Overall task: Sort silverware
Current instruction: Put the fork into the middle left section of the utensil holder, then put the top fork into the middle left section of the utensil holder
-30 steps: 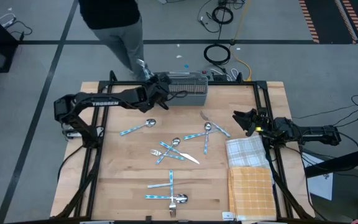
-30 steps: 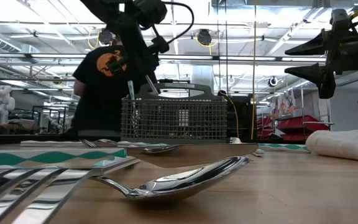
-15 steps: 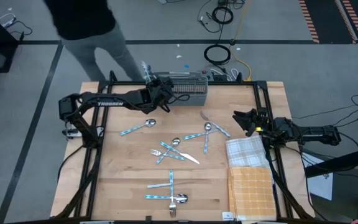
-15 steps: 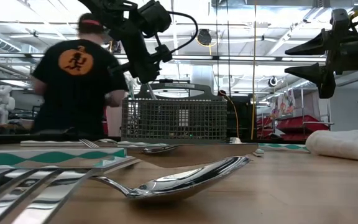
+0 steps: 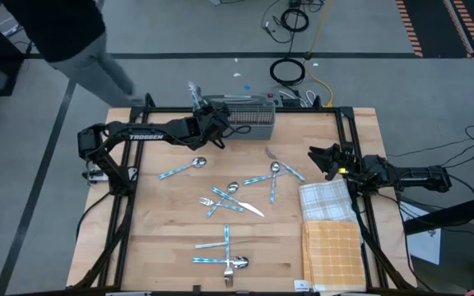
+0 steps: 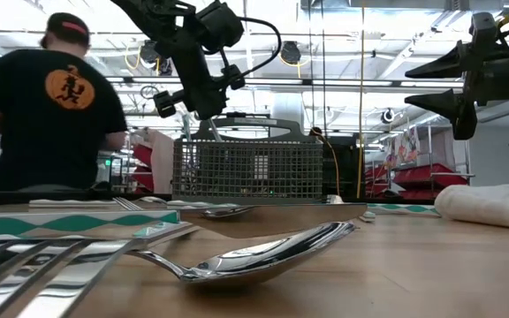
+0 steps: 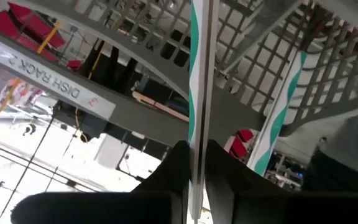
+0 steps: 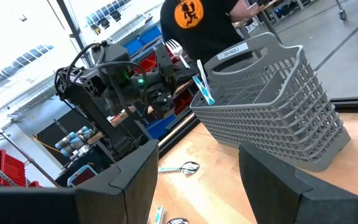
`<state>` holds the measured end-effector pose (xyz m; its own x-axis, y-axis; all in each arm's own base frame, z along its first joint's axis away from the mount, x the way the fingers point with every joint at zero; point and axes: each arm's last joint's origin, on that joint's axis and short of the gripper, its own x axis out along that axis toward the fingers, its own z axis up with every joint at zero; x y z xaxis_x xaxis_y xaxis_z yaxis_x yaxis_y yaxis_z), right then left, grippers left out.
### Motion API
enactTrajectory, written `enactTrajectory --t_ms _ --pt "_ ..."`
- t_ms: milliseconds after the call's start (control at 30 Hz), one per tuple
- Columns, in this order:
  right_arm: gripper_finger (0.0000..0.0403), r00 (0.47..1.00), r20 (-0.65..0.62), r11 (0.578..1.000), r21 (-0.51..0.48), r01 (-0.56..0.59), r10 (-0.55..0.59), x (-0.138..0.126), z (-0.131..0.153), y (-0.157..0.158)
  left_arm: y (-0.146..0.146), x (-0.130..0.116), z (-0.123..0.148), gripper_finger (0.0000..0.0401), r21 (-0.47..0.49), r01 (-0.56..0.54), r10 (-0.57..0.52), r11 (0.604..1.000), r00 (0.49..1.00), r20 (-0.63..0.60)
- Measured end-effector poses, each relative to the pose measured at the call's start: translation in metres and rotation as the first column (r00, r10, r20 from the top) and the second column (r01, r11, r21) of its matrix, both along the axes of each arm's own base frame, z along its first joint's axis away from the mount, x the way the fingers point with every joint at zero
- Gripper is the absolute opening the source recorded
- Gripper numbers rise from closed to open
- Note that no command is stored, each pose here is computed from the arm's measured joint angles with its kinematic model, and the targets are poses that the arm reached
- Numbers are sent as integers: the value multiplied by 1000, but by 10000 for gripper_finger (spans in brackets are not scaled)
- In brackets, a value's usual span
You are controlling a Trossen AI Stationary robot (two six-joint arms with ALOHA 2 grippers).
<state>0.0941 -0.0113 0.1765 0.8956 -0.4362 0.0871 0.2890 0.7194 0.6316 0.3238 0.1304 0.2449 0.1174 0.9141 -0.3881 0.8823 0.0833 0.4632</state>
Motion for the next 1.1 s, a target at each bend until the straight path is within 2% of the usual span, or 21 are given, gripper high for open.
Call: enactTrajectory --t_ms 333,867,1100 --pt "210 1000 9 1000 18 -3 3 0 0 0 1 0 -1 42 -35 29 -29 999 999 16" --pt "210 1000 10 1000 20 -3 3 0 0 0 0 0 -2 99 -56 30 -28 998 999 32" --pt "210 1000 10 1000 20 -4 4 0 0 0 1 0 -1 116 -34 14 -12 999 999 45"
